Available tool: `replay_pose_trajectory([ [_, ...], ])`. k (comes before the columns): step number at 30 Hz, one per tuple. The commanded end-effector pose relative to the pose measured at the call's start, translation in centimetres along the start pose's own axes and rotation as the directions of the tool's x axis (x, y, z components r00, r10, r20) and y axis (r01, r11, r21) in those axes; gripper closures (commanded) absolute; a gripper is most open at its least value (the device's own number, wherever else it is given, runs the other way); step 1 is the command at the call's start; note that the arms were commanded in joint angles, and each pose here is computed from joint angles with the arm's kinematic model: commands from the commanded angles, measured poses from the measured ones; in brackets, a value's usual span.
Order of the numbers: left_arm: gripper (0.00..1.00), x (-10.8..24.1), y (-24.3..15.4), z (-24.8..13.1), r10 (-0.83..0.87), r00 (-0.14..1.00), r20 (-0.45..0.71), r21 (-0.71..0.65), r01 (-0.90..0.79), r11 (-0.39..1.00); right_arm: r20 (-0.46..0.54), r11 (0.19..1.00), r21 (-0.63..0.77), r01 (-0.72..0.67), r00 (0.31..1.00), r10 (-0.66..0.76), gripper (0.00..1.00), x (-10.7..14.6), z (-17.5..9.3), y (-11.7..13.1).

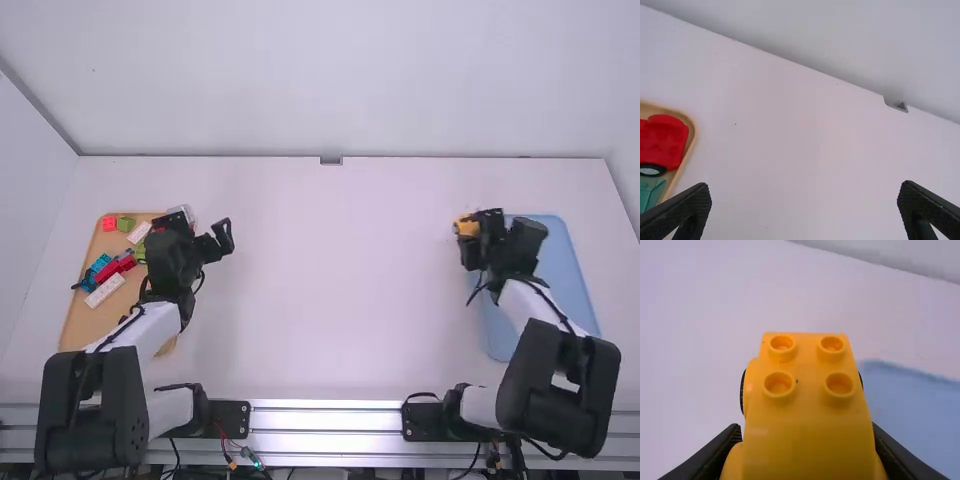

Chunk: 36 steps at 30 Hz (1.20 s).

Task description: Assemble lego blocks to make yellow taxi

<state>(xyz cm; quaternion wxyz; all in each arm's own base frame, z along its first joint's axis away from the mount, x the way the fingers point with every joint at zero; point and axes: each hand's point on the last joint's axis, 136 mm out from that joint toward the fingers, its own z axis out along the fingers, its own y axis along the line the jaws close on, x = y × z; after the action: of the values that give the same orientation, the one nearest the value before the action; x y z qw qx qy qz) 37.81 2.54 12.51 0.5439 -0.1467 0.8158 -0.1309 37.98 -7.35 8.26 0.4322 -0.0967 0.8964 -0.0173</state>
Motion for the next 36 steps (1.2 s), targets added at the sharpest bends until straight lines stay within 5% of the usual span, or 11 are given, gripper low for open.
replay_pose_trajectory([
  [1,0.01,0.0,-0.1,-0.1,-0.041,0.999,0.005,-0.002,0.041,0.999,-0.042,0.973,0.158,-0.171,0.983,0.180,0.72,2.8,-1.1,-4.9],
  [7,0.01,0.4,0.0,-0.1,0.127,0.992,-0.013,-0.006,-0.127,0.992,-0.103,0.898,0.262,-0.354,0.915,0.391,0.70,8.7,-1.4,-9.3],
  [15,0.01,0.1,-0.1,0.0,0.145,0.989,-0.017,-0.005,-0.145,0.989,-0.162,0.873,0.298,-0.387,0.881,0.445,0.64,11.7,-1.0,-9.9],
  [19,0.01,0.2,-0.8,0.2,0.165,0.985,-0.053,0.005,-0.164,0.986,-0.204,0.871,0.332,-0.363,0.874,0.441,0.43,12.4,-1.0,-9.6],
  [20,0.01,0.3,-1.1,0.3,0.194,0.979,-0.065,0.015,-0.194,0.981,-0.212,0.871,0.341,-0.354,0.874,0.438,0.33,12.5,-1.0,-9.6],
  [21,0.01,0.4,-1.9,0.4,0.243,0.967,-0.078,0.034,-0.241,0.970,-0.218,0.869,0.349,-0.349,0.872,0.438,0.08,12.5,-0.9,-9.4],
  [22,0.01,0.5,-2.4,0.5,0.272,0.958,-0.085,0.047,-0.269,0.962,-0.219,0.862,0.363,-0.353,0.867,0.447,0.02,12.5,-0.9,-9.5],
  [31,0.01,-0.7,-6.9,0.7,0.393,0.911,-0.125,0.005,-0.396,0.918,-0.275,0.878,0.386,-0.282,0.874,0.401,0.01,8.4,-2.4,-7.4],
  [36,0.01,-2.5,-11.9,-0.7,0.428,0.901,-0.070,0.106,-0.420,0.901,-0.251,0.923,0.310,-0.226,0.917,0.309,0.02,2.9,-4.9,-4.3],
])
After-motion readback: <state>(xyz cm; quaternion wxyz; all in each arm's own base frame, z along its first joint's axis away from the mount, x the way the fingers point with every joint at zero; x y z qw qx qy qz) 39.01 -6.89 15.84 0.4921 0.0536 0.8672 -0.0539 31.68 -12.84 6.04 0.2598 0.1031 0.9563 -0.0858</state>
